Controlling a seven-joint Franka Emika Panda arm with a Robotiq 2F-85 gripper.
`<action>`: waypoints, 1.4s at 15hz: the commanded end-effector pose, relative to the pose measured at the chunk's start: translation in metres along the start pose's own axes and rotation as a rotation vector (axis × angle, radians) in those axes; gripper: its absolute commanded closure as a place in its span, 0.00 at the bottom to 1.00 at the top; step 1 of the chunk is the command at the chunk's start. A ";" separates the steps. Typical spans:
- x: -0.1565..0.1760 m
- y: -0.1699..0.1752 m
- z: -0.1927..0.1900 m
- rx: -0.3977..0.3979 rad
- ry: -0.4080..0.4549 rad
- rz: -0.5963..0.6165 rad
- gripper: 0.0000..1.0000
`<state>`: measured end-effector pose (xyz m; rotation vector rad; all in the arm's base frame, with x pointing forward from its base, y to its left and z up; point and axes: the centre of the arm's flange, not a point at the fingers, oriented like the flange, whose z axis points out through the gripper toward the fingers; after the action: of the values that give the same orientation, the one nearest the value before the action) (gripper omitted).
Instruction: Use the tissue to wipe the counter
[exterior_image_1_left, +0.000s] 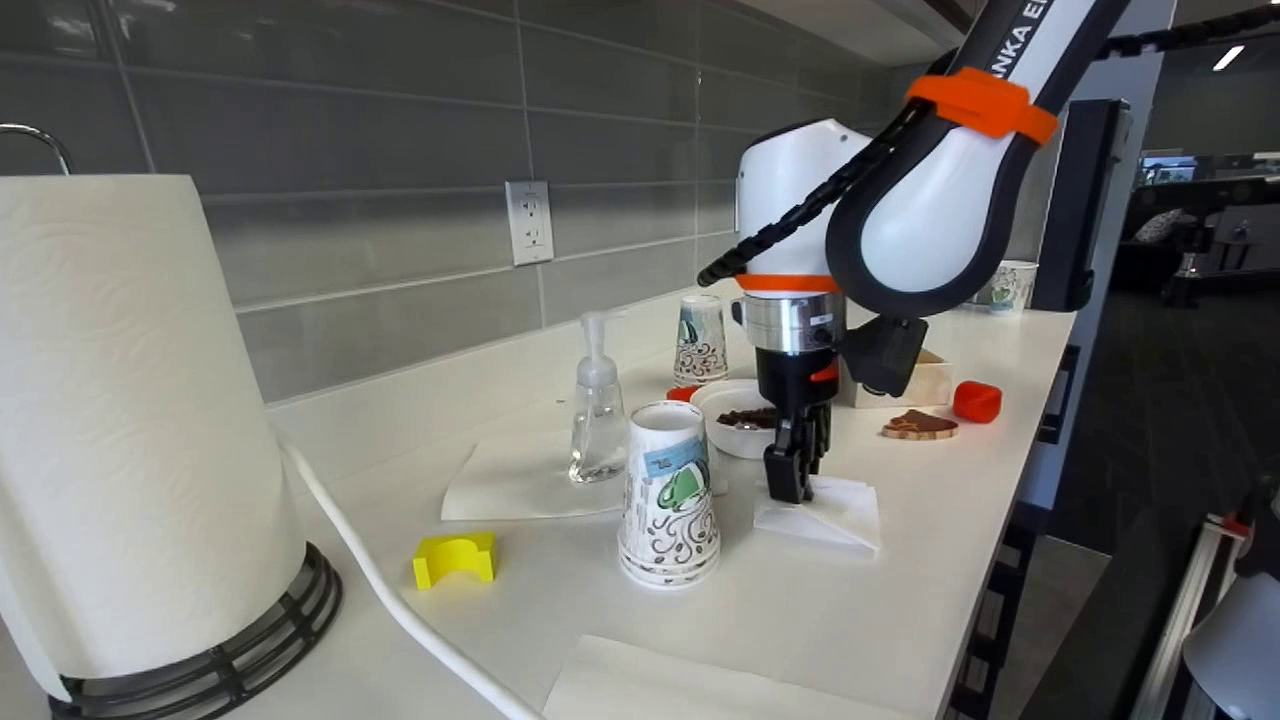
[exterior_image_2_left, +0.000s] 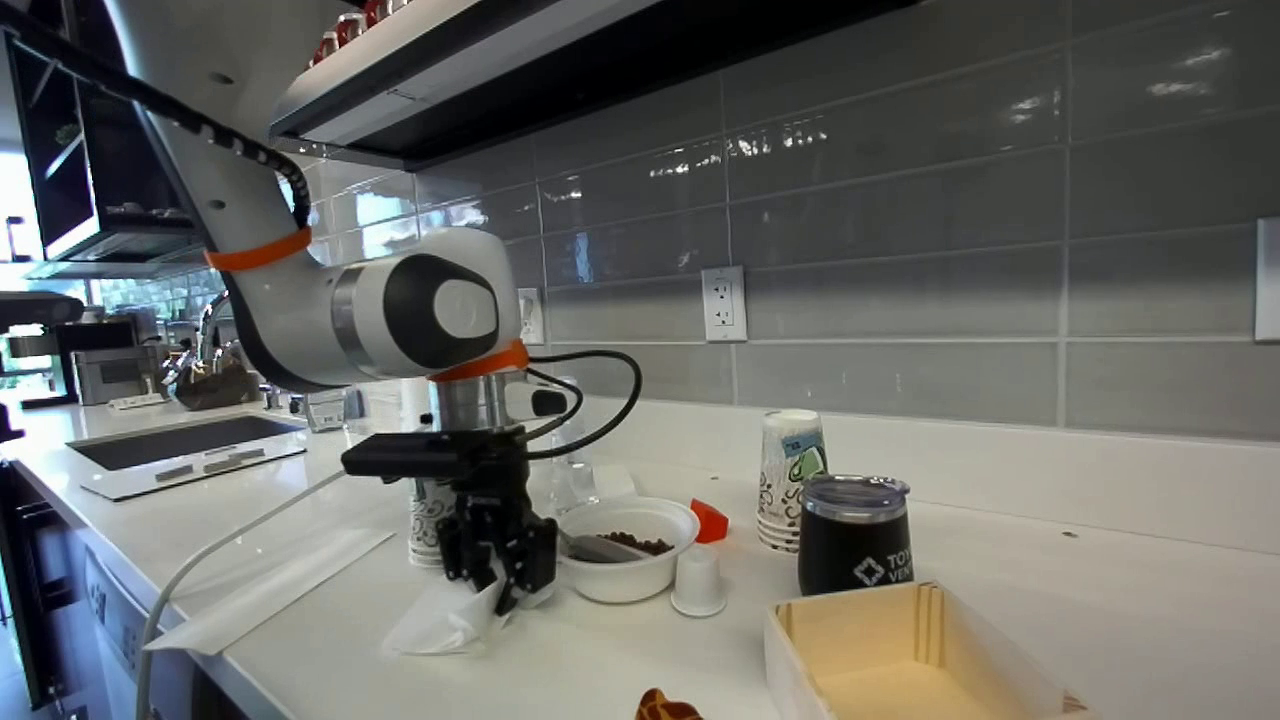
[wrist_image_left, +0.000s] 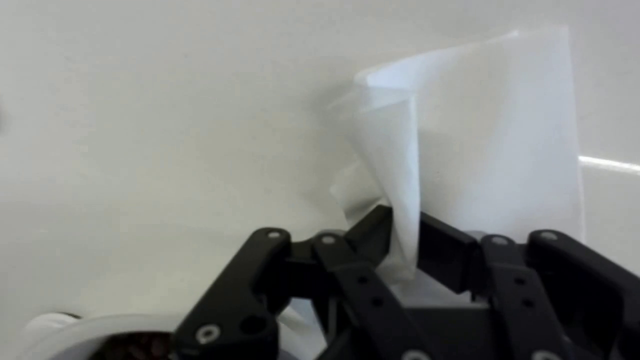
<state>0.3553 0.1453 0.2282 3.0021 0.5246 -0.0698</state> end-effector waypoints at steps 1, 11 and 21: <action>-0.046 0.033 0.022 -0.026 -0.032 0.097 0.97; -0.057 0.084 0.028 -0.101 -0.166 0.267 0.97; -0.047 0.020 0.034 -0.021 -0.188 -0.028 0.97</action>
<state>0.3466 0.0869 0.2074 2.8794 0.3974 -0.3724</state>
